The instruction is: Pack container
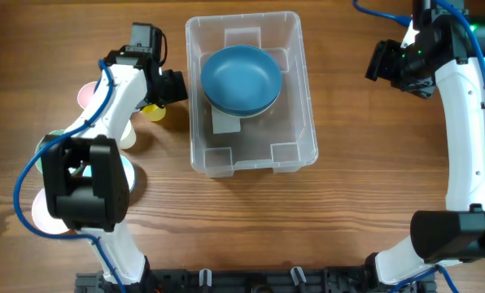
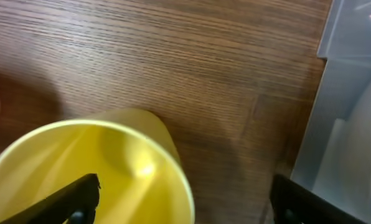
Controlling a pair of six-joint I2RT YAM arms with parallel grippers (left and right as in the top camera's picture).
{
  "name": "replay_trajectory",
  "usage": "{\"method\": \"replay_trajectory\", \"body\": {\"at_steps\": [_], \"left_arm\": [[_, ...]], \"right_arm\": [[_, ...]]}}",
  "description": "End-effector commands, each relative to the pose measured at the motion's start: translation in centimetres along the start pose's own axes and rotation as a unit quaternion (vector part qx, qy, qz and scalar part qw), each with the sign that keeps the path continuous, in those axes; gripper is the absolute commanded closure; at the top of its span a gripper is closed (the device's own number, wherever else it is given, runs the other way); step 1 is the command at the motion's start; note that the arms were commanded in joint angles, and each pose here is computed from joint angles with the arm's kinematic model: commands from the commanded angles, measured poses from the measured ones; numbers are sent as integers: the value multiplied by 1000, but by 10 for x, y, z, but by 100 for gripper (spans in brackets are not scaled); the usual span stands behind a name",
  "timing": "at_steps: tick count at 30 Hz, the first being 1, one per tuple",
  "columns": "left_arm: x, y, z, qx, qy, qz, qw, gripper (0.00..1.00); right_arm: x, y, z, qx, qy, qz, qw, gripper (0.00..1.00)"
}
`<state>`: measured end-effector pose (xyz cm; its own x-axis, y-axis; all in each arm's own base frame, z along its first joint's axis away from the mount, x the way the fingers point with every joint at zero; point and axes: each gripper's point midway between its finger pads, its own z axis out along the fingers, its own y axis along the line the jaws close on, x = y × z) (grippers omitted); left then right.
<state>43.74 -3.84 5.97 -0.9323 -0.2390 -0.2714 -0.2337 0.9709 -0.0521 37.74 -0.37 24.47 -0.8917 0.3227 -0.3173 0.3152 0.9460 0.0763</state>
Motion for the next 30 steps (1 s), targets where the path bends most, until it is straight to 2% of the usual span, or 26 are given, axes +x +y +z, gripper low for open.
{"method": "replay_trajectory", "body": {"at_steps": [1, 2, 3, 5, 7, 10, 14, 16, 19, 25, 27, 30], "left_arm": [[-7, -3, 3, 2, -9, 7, 1000, 32], [-7, -3, 3, 2, -9, 7, 1000, 33], [-7, -3, 3, 1, -8, 7, 1000, 39], [-7, -3, 4, 1, -8, 7, 1000, 56], [-7, -3, 4, 1, -8, 7, 1000, 60], [-6, -3, 4, 1, -8, 7, 1000, 72], [-7, -2, 4, 0, -9, 7, 1000, 83], [-7, 0, 3, -6, -10, 7, 1000, 92], [-8, 0, 3, -8, -11, 7, 1000, 96], [-16, -2, -12, -2, -27, 6, 1000, 96], [-28, -6, -38, 6, -50, 6, 999, 96], [-50, -12, -109, 23, -105, 5, 994, 96]], "right_arm": [[2, 3, 3, -4, 7, -10, 1000, 27], [2, 3, 3, -4, 7, -10, 1000, 27], [2, 3, 3, -4, 7, -10, 1000, 27], [2, 3, 3, -4, 7, -10, 1000, 27], [2, 3, 3, -4, 7, -10, 1000, 27], [2, 3, 3, -4, 7, -10, 1000, 27], [2, 3, 3, -4, 7, -10, 1000, 27], [2, 3, 3, -4, 7, -10, 1000, 27], [1, 3, 3, -4, 6, -10, 1000, 27], [-2, 3, 4, -5, -1, -9, 1000, 28], [-3, 2, 3, -3, -2, -9, 1000, 28], [-3, 2, 4, -3, -3, -9, 1000, 28]]}}
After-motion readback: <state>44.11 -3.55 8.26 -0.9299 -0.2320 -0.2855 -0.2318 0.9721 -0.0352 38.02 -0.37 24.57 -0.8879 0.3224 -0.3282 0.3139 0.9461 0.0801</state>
